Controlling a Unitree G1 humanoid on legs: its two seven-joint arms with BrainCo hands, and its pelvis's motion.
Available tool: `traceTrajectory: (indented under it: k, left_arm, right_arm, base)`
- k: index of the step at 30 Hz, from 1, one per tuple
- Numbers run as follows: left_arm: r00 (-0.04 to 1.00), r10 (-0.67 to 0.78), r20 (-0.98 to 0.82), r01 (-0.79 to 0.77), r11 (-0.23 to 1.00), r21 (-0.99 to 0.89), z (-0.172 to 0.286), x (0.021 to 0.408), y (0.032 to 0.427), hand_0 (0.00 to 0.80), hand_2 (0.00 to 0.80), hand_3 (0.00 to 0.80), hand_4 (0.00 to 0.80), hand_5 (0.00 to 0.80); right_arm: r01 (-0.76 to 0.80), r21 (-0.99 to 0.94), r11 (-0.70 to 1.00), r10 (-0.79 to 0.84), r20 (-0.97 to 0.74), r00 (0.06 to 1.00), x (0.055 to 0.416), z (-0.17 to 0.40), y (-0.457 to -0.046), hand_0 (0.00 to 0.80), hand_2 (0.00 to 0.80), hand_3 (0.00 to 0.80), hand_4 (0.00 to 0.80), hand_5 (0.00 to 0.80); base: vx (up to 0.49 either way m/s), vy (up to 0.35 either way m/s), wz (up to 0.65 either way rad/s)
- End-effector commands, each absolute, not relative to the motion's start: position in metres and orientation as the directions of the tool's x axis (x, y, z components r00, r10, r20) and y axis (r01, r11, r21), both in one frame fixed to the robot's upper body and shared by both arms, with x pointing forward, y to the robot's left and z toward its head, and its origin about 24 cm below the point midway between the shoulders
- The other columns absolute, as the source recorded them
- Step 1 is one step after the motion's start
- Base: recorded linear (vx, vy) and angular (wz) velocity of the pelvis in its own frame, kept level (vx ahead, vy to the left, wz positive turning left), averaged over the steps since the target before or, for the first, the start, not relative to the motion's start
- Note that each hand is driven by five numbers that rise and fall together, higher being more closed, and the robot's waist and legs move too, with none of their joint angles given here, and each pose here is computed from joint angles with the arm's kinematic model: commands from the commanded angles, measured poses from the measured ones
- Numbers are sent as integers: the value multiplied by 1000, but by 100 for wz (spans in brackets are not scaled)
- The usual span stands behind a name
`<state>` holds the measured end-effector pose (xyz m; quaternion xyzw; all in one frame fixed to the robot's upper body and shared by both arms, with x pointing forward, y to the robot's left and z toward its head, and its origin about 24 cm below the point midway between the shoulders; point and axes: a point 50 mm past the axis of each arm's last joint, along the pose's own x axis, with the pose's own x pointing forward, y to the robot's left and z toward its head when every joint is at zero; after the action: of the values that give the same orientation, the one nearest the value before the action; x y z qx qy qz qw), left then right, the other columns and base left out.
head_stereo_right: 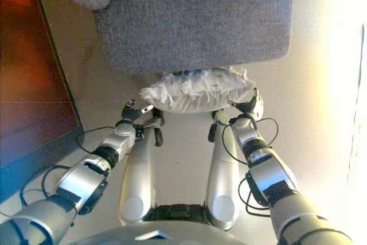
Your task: Pick up the cushion and take it to the sofa
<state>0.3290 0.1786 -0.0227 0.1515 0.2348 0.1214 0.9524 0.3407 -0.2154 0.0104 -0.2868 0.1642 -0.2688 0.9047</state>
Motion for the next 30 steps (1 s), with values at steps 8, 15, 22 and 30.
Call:
traceTrajectory:
  k: [8, 15, 22, 30]
  left_arm:
    - [868, 388, -309, -265, 889, 372, 0, 343, 196, 0, 0, 0, 0, 0]
    - [888, 395, -237, -297, 884, 361, 14, 351, 202, 0, 0, 0, 0, 0]
    - [909, 388, -151, -317, 880, 353, 38, 365, 206, 0, 0, 0, 0, 0]
    - [973, 227, 28, -222, 910, 350, 78, 381, 194, 0, 0, 0, 0, 0]
  right_arm:
    - [528, -609, 592, -653, 21, 757, 356, 50, -239, 0, 0, 0, 0, 0]
    - [557, -586, 589, -635, 91, 767, 364, 67, -238, 0, 0, 0, 0, 0]
    - [571, -564, 597, -600, 158, 784, 374, 87, -237, 0, 0, 0, 0, 0]
    - [456, -557, 694, -352, 290, 890, 390, 123, -212, 0, 0, 0, 0, 0]
  base:
    - [-54, -13, -7]
    - [-43, -9, -6]
    - [-19, -58, -3]
    - [24, -49, 3]
